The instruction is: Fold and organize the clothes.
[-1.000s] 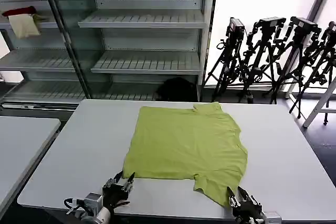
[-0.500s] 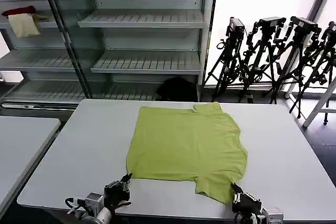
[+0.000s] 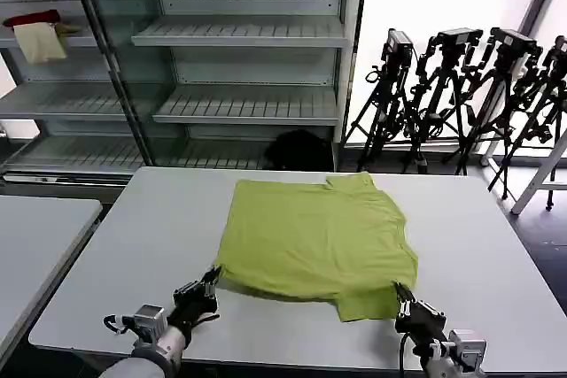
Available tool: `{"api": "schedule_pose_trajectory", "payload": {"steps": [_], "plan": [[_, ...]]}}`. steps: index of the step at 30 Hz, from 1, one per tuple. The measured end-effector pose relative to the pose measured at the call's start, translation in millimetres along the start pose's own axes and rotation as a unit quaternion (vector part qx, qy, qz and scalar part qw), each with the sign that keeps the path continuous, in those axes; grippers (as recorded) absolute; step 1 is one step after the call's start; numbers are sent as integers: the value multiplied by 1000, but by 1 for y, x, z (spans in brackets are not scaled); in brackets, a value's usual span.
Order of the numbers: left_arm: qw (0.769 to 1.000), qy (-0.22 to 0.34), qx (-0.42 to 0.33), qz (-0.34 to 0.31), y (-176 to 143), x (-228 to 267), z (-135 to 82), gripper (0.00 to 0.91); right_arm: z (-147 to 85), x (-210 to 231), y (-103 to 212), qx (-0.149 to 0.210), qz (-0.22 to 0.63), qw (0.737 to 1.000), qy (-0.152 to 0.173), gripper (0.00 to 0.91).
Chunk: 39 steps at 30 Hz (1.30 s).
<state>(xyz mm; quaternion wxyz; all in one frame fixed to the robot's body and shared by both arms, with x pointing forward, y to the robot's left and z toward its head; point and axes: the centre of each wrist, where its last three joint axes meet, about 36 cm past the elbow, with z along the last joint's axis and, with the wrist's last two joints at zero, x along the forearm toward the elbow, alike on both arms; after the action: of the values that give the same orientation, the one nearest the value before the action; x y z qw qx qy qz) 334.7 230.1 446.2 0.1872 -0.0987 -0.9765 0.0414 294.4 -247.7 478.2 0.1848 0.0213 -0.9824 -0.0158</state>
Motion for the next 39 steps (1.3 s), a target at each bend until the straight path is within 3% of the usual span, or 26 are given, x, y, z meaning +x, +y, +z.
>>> {"api": "schedule_pose_trajectory", "payload": {"steps": [16,30,31,32,33,34,35,36,37,38,39], "plan": [[1000,-6,5,-8,0,-47,-4,0,-18,-57,-6,11,7,999,-37,0],[1000,-15,-13,-24,2,-68,-5,0,-23,-96,-6,22,6,999,-40,0],[999,-15,-15,-24,2,-69,-5,10,-23,-98,-6,22,7,999,-40,333],[999,-16,-16,-24,2,-70,-5,10,-22,-100,-6,22,9,999,-39,907],[999,-16,-18,-23,2,-71,-4,10,-22,-101,-7,22,10,999,-39,907],[999,-16,-19,-24,2,-72,-4,91,-22,-104,-7,22,13,999,-39,907],[999,-16,-20,-25,2,-73,-4,232,-22,-105,-8,21,15,999,-38,907],[999,-16,-21,-26,2,-74,-4,232,-22,-108,-9,20,18,999,-38,907],[999,-16,-22,-26,3,-74,-4,383,-22,-110,-10,20,20,999,-37,907],[999,-17,-23,-28,3,-75,-4,907,-22,-112,-11,19,23,999,-37,907],[999,-17,-25,-29,4,-75,-4,907,-22,-114,-13,19,26,999,-37,907]]}}
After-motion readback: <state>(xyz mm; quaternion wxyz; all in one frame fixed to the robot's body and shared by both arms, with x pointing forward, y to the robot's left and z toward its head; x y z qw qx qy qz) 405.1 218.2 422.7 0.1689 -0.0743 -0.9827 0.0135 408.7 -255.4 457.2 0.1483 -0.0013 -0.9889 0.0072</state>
